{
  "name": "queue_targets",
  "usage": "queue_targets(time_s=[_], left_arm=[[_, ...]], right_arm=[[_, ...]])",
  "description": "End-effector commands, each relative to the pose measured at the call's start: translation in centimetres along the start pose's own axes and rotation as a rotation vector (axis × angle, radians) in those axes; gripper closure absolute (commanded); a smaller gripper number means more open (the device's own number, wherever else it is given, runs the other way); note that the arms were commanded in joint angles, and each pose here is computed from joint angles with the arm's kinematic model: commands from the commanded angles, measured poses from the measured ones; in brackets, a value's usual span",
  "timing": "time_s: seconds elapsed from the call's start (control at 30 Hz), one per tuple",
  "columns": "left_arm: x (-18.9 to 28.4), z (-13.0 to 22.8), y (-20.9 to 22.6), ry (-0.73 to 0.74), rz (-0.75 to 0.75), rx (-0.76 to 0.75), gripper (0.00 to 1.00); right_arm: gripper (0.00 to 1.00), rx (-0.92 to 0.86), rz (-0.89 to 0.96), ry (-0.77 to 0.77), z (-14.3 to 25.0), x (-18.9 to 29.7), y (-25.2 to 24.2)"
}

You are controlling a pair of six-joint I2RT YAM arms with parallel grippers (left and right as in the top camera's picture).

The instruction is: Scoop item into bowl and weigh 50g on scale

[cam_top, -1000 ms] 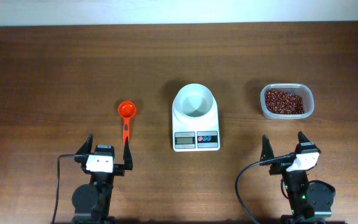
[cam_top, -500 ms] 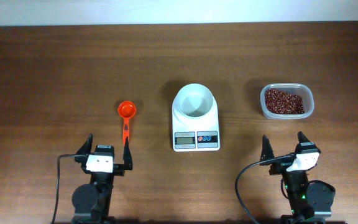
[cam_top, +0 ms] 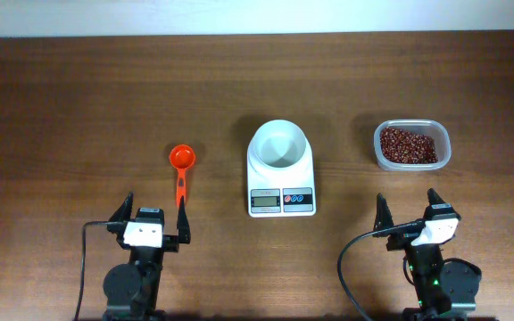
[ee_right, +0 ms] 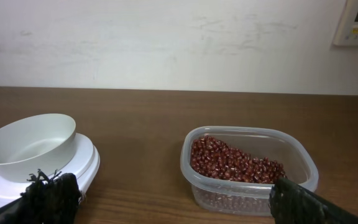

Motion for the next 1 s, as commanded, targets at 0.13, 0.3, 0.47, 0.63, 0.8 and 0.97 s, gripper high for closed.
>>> queue_targets(time_s=[0.13,0.3,0.47,0.63,0.8,0.97], left_arm=[[0.02,0.08,-0.19,-0.003,0.011,0.005,0.01],[0.02,0.08,-0.19,-0.003,0.011,0.005,0.01],[0.02,0.08,-0.19,-0.003,0.011,0.005,0.01],[0.02,0.08,-0.19,-0.003,0.011,0.005,0.01],[0.02,0.08,-0.19,-0.003,0.011,0.005,0.01],[0.02,0.08,-0.19,-0.003,0.011,0.005,0.01]], right_arm=[[0.01,-0.005,0.000,0.005,0.24,0.00,0.03],[0.01,-0.005,0.000,0.005,0.25,0.00,0.04],[0.02,-0.005,0.000,0.005,0.25,0.00,0.04],[0.01,-0.005,0.000,0.005,0.25,0.00,0.04],[0.01,-0.005,0.000,0.005,0.24,0.00,0.03],[0.01,-0.005,0.000,0.005,0.25,0.00,0.04]])
Point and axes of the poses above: each gripper's point midway between its finger pads, its own x axis back along the fingers, its own y axis along the line the jaws close on, z = x × y, the point moved 5 cm from there along x, back along the fingers, and after that the axes turned 8 degrees about -x, right-handed, at the moved point
